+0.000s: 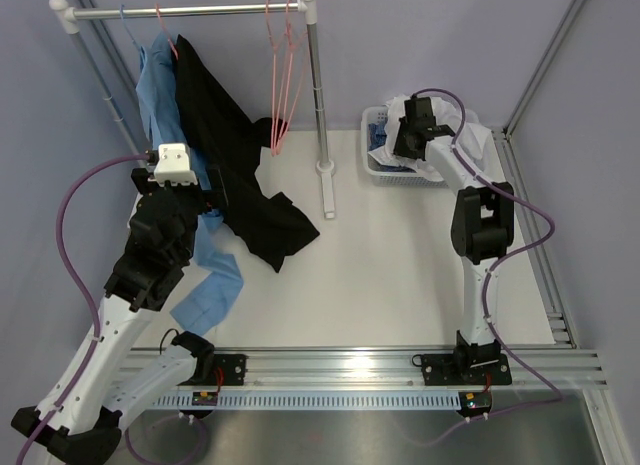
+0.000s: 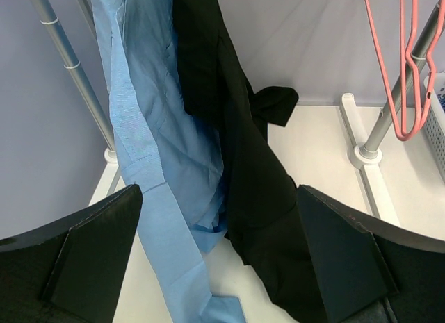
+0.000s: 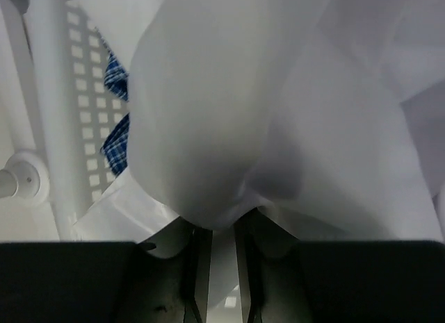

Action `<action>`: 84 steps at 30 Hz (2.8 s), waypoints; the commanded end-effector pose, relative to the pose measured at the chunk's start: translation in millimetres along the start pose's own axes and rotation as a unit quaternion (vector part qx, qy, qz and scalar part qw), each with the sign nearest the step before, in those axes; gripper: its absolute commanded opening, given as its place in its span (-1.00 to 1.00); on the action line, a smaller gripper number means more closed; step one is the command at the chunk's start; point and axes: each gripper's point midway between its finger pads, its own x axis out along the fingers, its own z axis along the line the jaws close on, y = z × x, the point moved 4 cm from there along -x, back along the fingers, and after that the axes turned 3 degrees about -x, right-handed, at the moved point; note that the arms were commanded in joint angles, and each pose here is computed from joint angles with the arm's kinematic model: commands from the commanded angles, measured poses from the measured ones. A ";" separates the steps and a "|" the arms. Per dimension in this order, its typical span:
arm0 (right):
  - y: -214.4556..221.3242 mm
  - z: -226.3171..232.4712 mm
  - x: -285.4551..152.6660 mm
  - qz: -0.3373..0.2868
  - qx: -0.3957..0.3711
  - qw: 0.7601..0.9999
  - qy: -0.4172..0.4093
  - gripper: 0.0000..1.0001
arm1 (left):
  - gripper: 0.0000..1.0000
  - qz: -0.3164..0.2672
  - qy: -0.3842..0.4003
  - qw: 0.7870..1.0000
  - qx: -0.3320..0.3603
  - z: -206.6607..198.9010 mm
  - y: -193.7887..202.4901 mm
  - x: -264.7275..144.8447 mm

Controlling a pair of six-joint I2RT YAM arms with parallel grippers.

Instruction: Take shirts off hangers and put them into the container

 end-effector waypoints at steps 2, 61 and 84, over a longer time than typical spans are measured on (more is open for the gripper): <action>-26.2 -25.6 12.5 -0.007 0.021 0.999 0.043 -0.43 | 0.98 -0.033 -0.005 0.999 -0.018 2.4 -15.7 0.0; -23.0 -68.7 -55.8 -0.051 0.027 0.996 0.068 -0.11 | 0.98 -0.036 -0.004 0.999 -0.023 3.2 -17.0 -1.1; -47.8 -50.0 -61.3 -0.033 0.015 0.999 0.023 -0.03 | 0.98 -0.035 -0.001 0.999 -0.022 2.2 -16.4 -0.8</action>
